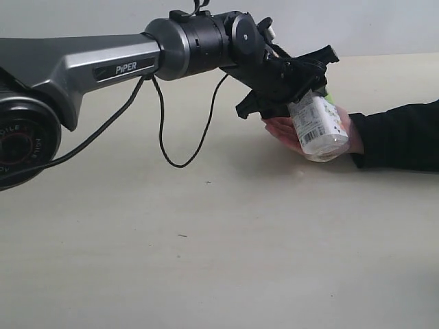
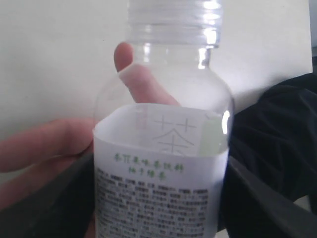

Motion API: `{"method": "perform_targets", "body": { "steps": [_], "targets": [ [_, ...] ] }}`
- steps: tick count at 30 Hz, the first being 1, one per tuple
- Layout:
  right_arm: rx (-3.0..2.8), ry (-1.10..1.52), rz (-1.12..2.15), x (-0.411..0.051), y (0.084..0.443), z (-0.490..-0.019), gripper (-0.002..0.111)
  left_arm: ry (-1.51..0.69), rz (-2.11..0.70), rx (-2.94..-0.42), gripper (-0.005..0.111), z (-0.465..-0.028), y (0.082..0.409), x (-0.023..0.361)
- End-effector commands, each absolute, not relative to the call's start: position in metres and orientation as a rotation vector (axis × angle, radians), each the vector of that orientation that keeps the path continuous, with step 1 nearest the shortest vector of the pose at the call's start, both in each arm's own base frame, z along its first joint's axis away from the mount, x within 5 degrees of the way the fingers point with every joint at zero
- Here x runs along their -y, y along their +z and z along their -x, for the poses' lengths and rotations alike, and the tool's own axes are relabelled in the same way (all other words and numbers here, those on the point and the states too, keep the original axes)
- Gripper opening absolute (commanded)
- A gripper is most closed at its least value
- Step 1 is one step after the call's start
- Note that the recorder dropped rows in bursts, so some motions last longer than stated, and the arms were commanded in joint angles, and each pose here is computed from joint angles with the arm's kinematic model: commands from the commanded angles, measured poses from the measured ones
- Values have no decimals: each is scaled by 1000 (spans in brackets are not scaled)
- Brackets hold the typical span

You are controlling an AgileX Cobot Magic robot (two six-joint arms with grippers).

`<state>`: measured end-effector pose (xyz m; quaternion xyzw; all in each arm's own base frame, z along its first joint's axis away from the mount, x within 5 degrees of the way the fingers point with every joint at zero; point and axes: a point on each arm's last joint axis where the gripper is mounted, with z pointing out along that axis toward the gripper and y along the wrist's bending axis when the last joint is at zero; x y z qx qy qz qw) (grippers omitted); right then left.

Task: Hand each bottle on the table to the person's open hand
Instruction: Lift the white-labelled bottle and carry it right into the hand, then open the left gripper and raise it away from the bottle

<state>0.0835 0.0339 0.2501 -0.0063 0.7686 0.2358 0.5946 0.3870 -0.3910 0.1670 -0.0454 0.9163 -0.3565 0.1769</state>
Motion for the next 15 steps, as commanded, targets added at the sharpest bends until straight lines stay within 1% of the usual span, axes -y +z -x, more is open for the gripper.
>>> {"method": "perform_targets", "body": {
  "steps": [1,7,10,13,15],
  "targets": [
    [-1780,546,18,-34,250,-83,0,-1031,150,-2580,46,-389,169,391],
    [-1780,546,18,-34,250,-83,0,-1028,149,-2577,47,-390,169,390],
    [-1780,546,18,-34,250,-83,0,-1025,142,-2577,59,-390,169,390],
    [-1780,546,18,-34,250,-83,0,-1019,134,-2576,76,-390,169,390],
    [-1780,546,18,-34,250,-83,0,-1019,134,-2576,84,-390,169,390]
  ]
}}
